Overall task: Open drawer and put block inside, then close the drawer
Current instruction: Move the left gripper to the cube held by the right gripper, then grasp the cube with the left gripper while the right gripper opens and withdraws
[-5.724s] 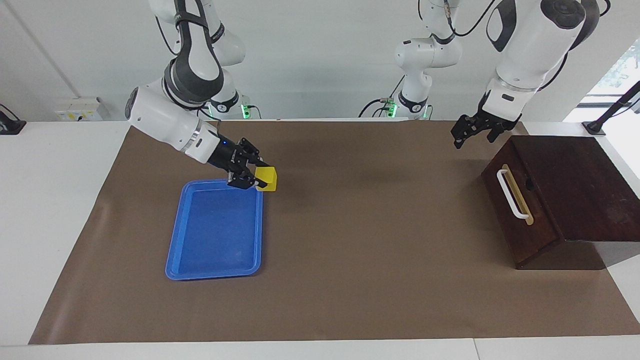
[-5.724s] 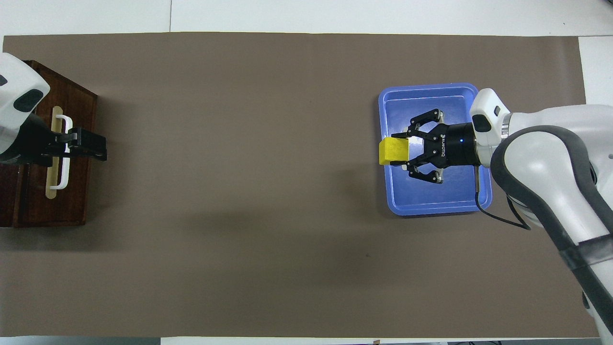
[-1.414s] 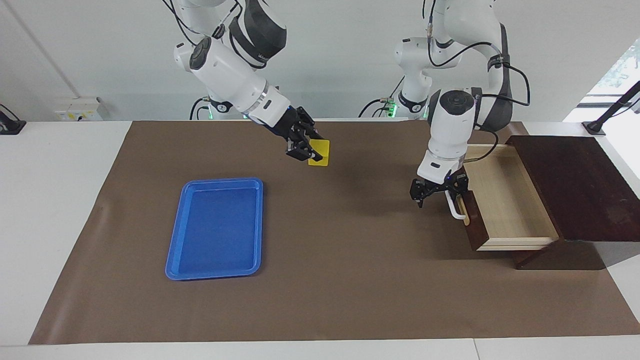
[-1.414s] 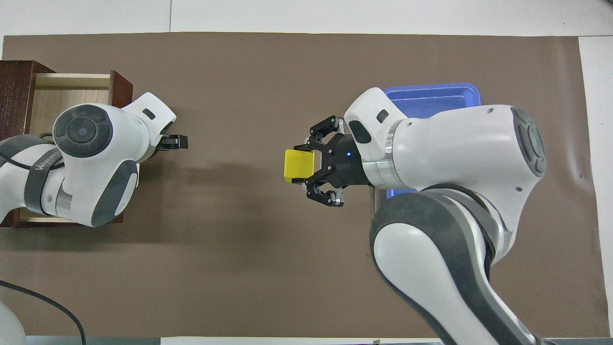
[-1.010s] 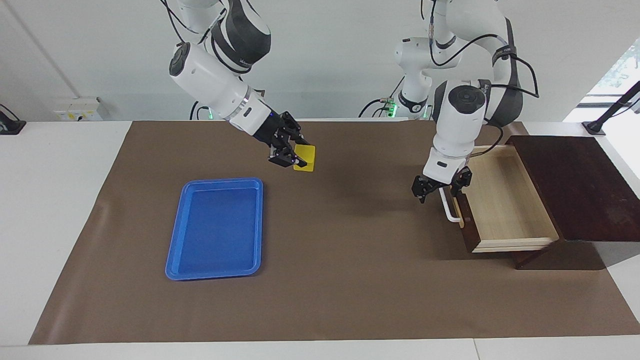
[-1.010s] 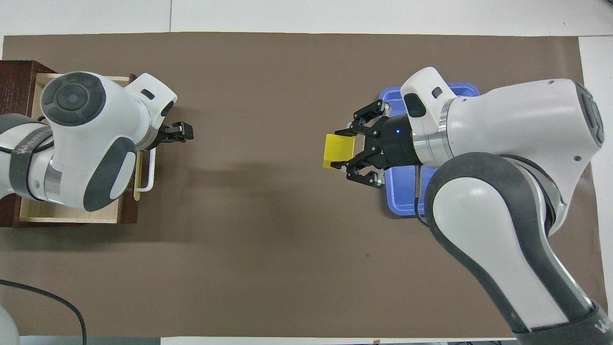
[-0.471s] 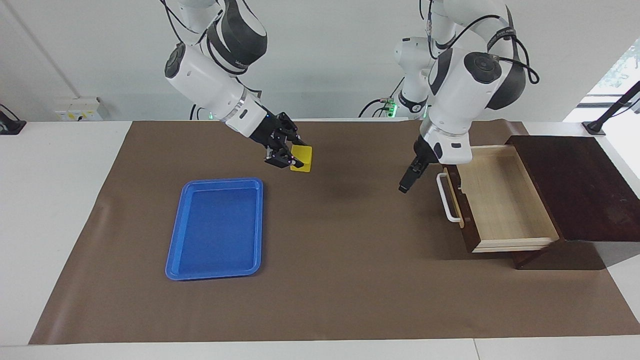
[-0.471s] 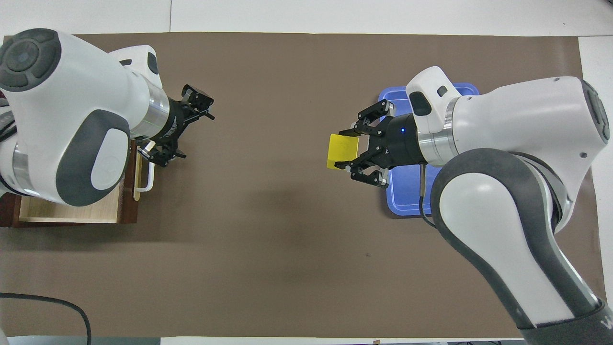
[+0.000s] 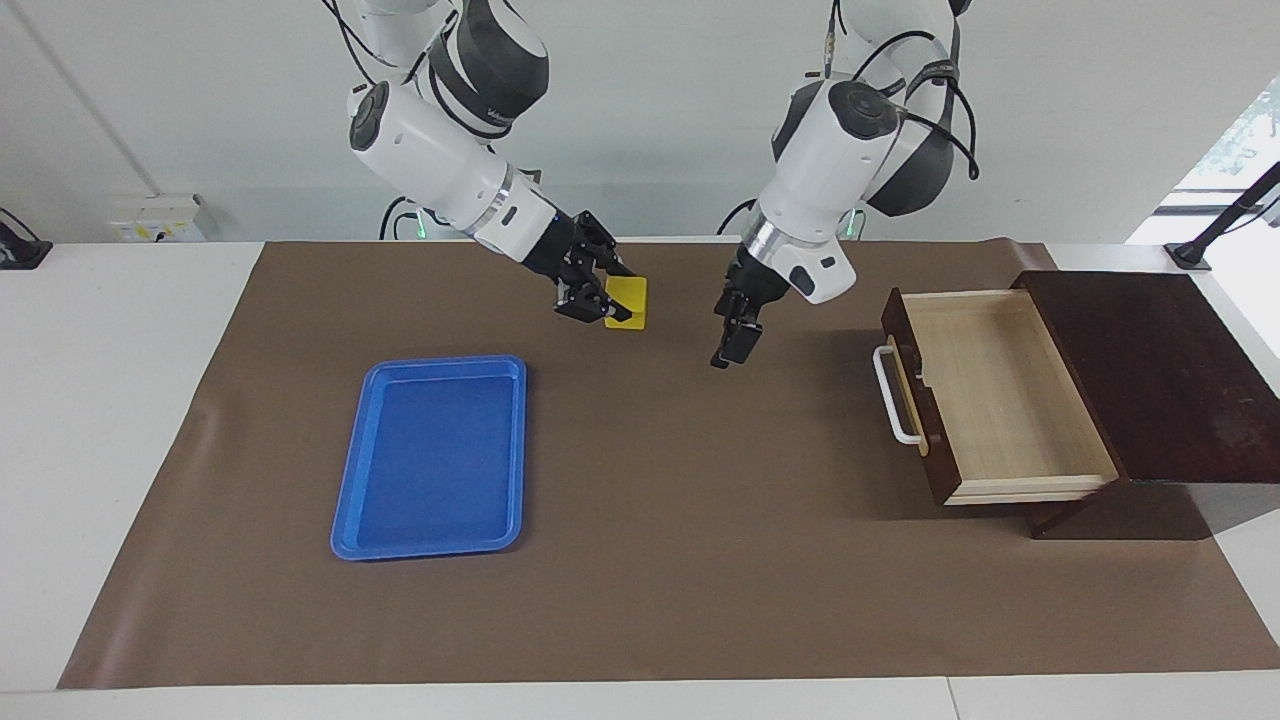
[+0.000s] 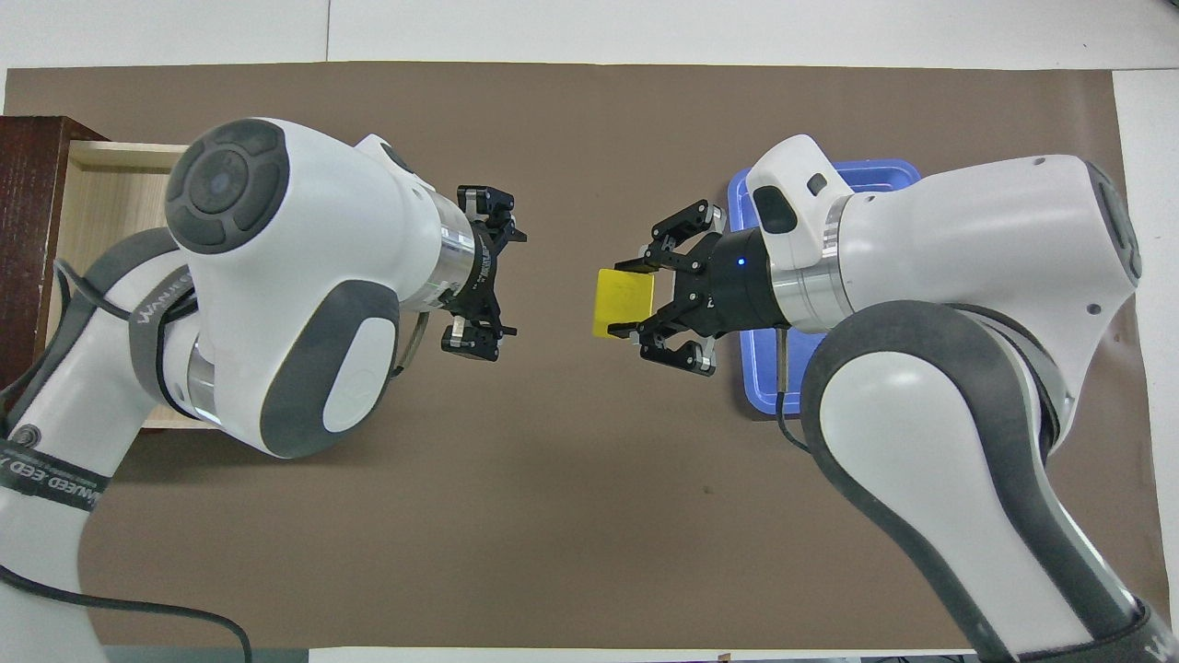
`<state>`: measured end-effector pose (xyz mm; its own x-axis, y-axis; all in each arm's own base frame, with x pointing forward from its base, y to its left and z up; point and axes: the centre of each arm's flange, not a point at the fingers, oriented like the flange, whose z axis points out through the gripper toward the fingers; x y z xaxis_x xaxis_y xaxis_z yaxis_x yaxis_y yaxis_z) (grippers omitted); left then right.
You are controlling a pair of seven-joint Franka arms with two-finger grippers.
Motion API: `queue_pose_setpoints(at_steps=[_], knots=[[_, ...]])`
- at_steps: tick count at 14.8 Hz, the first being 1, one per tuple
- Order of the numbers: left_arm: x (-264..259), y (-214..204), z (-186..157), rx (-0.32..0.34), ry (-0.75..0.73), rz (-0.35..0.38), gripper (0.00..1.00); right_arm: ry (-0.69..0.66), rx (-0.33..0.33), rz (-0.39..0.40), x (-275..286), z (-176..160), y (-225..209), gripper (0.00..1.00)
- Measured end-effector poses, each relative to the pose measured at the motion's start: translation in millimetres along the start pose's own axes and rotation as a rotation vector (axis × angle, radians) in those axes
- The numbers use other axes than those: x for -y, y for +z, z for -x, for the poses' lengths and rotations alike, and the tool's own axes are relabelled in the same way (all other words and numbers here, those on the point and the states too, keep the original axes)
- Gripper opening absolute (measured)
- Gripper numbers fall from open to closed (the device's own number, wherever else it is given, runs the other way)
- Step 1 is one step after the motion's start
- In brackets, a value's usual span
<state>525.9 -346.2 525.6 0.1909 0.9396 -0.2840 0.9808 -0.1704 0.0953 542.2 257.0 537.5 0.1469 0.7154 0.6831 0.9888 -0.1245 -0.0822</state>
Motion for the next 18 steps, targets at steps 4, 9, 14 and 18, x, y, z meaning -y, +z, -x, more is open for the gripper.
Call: queue_pose_setpoints(at_steps=[4,9,14,18], knots=[[17,9,38,0.053,-0.051,-0.032,1.00,-0.027,-0.006,-0.010,8,-14,5,0.56],[23,6,47,0.086,-0.084,-0.042,1.00,-0.036,-0.019,-0.010,7,-15,3,0.56],[26,-6,51,0.107,-0.087,-0.032,0.97,-0.038,-0.032,-0.012,7,-16,3,0.56],[24,-7,48,0.121,-0.101,-0.030,0.74,-0.038,-0.031,-0.016,8,-16,5,0.56]])
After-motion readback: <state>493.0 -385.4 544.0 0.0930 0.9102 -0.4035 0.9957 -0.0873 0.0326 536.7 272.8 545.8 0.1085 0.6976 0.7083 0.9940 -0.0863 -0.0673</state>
